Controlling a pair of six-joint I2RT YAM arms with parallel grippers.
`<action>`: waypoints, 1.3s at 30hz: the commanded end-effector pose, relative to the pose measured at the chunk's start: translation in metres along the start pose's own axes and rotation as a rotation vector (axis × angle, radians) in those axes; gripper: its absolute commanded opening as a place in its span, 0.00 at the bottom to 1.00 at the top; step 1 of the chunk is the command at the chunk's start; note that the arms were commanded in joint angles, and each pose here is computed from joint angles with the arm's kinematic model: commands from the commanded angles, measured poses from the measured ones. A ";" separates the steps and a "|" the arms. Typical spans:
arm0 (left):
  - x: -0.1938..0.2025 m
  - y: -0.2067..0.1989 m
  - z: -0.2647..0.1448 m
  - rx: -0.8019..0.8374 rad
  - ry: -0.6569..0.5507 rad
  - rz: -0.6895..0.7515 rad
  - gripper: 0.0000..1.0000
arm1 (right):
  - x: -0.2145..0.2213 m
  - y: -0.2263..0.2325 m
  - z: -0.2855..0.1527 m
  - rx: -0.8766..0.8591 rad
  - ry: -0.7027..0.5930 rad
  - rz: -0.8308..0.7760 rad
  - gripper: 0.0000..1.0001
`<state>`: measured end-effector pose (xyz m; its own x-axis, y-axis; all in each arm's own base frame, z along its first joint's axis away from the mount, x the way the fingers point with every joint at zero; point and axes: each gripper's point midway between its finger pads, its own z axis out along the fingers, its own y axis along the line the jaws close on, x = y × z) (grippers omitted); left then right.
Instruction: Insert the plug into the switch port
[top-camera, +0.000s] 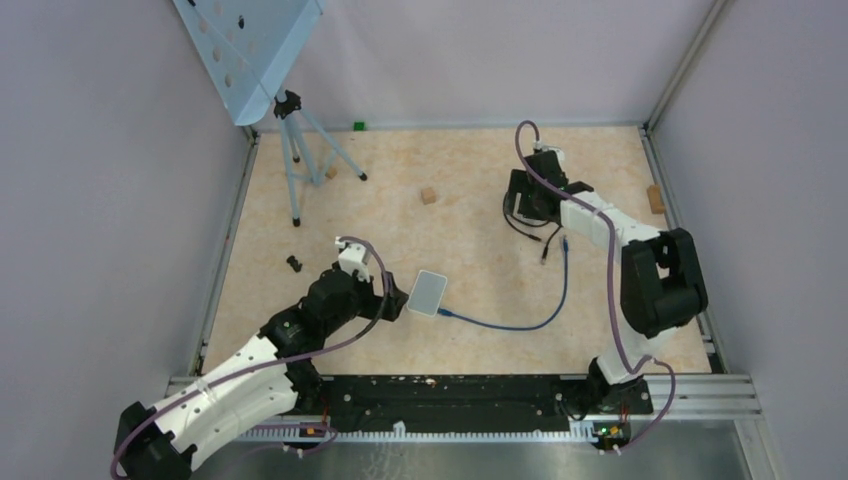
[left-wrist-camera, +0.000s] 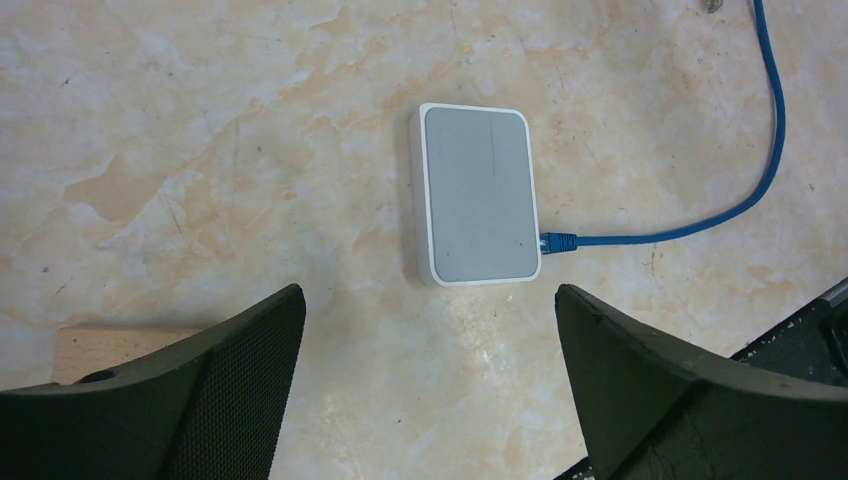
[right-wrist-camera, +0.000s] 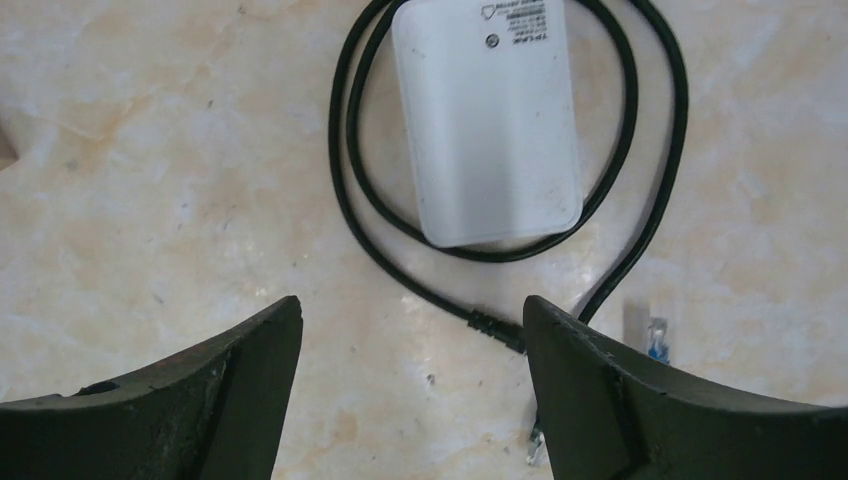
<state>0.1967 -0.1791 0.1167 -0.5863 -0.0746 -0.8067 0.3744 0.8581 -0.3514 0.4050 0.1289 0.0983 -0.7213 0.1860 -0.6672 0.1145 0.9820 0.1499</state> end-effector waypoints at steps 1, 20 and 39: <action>0.005 0.001 0.000 0.001 0.009 -0.002 0.99 | -0.036 -0.016 0.010 0.066 -0.032 -0.069 0.80; 0.008 -0.001 0.001 0.012 0.029 -0.001 0.99 | -0.012 -0.046 0.090 0.172 0.106 -0.193 0.78; -0.137 -0.070 -0.070 0.247 -0.384 -0.075 0.99 | -0.117 0.040 -0.148 -0.479 -0.756 -0.278 0.18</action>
<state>0.1996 -0.1876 0.1947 -0.4944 -0.1866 -0.8490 0.4260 0.7993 -0.4238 0.4142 0.0995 0.1369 -0.5447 0.0178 -0.8385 -0.0847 0.9935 0.0761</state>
